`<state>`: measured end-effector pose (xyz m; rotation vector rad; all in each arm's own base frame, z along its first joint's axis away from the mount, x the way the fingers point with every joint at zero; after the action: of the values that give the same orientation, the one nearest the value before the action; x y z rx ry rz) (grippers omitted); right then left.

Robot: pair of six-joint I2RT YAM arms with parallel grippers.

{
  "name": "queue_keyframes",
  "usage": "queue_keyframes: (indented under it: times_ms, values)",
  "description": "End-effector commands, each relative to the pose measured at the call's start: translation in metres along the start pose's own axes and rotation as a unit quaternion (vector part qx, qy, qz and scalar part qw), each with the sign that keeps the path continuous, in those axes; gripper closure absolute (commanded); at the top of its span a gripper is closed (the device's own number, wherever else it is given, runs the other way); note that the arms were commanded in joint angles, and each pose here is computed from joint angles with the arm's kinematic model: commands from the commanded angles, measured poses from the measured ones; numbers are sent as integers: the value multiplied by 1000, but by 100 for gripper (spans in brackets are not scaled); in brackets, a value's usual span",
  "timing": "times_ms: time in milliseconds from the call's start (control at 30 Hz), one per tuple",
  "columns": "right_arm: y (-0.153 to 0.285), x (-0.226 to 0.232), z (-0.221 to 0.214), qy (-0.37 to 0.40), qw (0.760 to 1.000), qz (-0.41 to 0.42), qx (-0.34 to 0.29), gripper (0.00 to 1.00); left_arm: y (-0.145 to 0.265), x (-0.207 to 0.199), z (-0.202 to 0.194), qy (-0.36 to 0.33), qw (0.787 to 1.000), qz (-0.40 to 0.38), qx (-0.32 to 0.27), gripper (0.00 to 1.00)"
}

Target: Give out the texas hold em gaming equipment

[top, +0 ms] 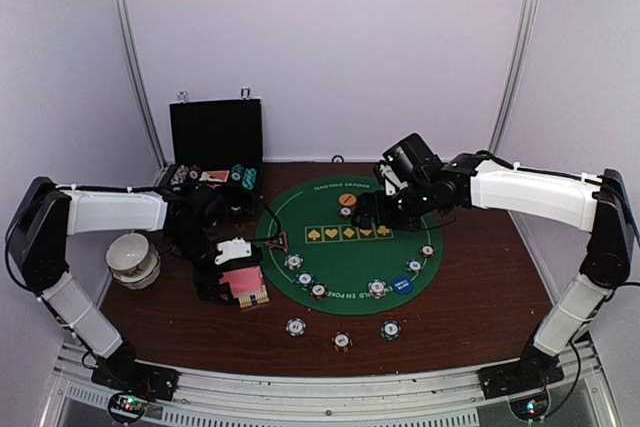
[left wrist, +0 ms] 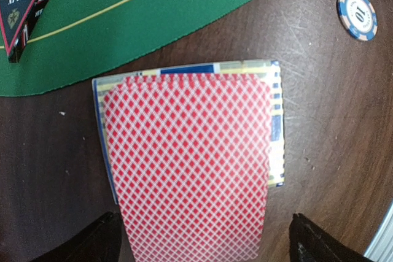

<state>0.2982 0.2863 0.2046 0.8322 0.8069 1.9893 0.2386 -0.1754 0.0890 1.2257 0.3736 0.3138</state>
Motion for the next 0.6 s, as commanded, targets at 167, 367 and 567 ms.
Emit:
queue_keyframes:
  times_ms: [167, 367, 567]
  values:
    - [15, 7, 8, 10, 1000, 12, -16, 9, -7, 8, 7, -18, 1000, 17, -5, 2]
    - [15, 7, 7, 10, 1000, 13, -15, 9, -11, 12, 6, -22, 999, 29, -1, 2]
    - [15, 7, 6, 10, 1000, 14, -13, 9, -15, 12, 5, -22, 1000, 22, 3, 2]
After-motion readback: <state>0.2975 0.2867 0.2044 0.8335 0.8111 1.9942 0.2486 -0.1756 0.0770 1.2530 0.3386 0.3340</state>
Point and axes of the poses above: each gripper's point midway between its finger pads, its own y axis back along the fingers, its own x axis along the line the jaws close on, z = x × y, the point moved 5 cm from there along y, back along the fingers, and after that the axes turned 13 degrees about y, right-handed, at the moved point
